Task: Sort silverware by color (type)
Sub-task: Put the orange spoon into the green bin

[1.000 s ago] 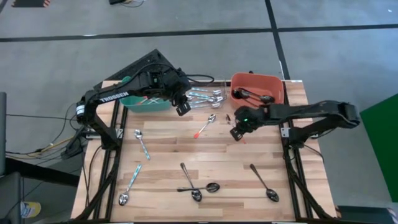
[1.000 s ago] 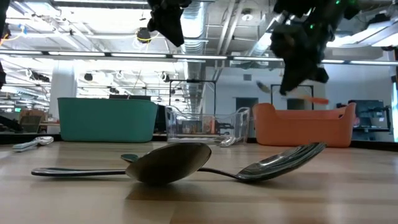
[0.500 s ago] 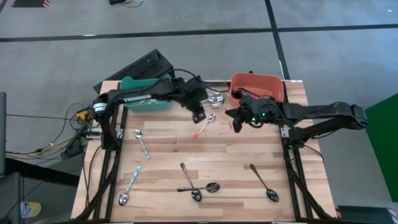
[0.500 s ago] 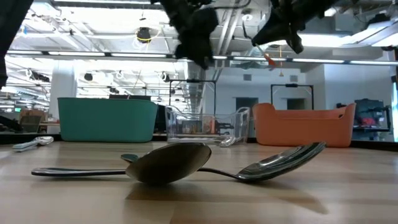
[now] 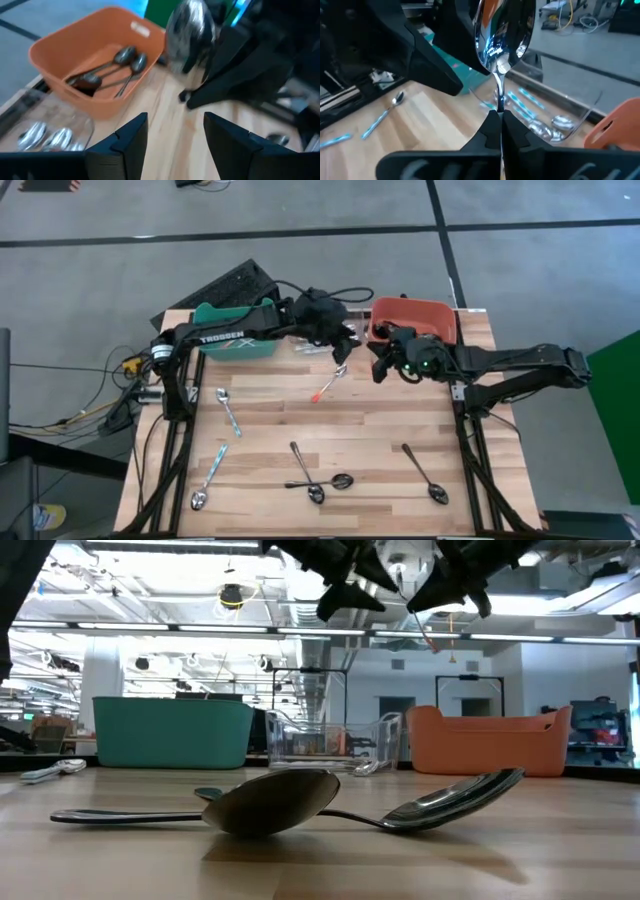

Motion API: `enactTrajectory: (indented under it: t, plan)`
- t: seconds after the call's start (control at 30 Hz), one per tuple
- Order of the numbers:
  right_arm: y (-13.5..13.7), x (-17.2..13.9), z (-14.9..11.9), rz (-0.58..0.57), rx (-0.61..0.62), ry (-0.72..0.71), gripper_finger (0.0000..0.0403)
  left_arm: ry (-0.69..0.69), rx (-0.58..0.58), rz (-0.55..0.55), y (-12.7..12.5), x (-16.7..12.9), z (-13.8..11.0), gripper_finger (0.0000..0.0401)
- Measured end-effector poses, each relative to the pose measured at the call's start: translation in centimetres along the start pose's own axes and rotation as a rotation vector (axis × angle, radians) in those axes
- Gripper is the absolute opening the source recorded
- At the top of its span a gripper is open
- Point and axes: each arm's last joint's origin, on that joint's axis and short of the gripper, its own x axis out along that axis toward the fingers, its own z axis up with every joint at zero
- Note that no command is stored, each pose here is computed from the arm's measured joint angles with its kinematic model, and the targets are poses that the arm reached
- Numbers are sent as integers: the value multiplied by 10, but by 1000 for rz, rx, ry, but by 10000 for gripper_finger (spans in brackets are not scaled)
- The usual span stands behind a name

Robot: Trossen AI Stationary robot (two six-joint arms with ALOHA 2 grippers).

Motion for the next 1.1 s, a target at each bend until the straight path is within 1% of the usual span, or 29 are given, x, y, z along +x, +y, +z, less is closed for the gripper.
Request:
enactTrajectory:
  t: [0.17,0.3,0.43,0.57,0.67,0.9,1.0,1.1]
  plan:
    - [-4,2,4,-17,13,-22,6,-67,-27,-34,-3,0,7,180]
    - [-3,2,6,-12,26,-42,7,-85,-50,-21,-3,0,8,180]
    - [-1,2,10,14,45,-74,8,-86,-65,-6,-3,1,7,180]
    - [1,4,10,25,48,-77,9,-101,-73,-9,-3,0,9,180]
    - [3,3,13,70,68,-95,9,-109,-87,5,-3,0,9,180]
    - [3,3,12,94,65,-80,10,-126,-86,4,-3,0,11,179]
    - [4,3,12,109,66,-75,10,-141,-83,-3,-4,0,12,172]
    - [4,3,12,114,67,-76,10,-151,-68,-8,-5,0,13,150]
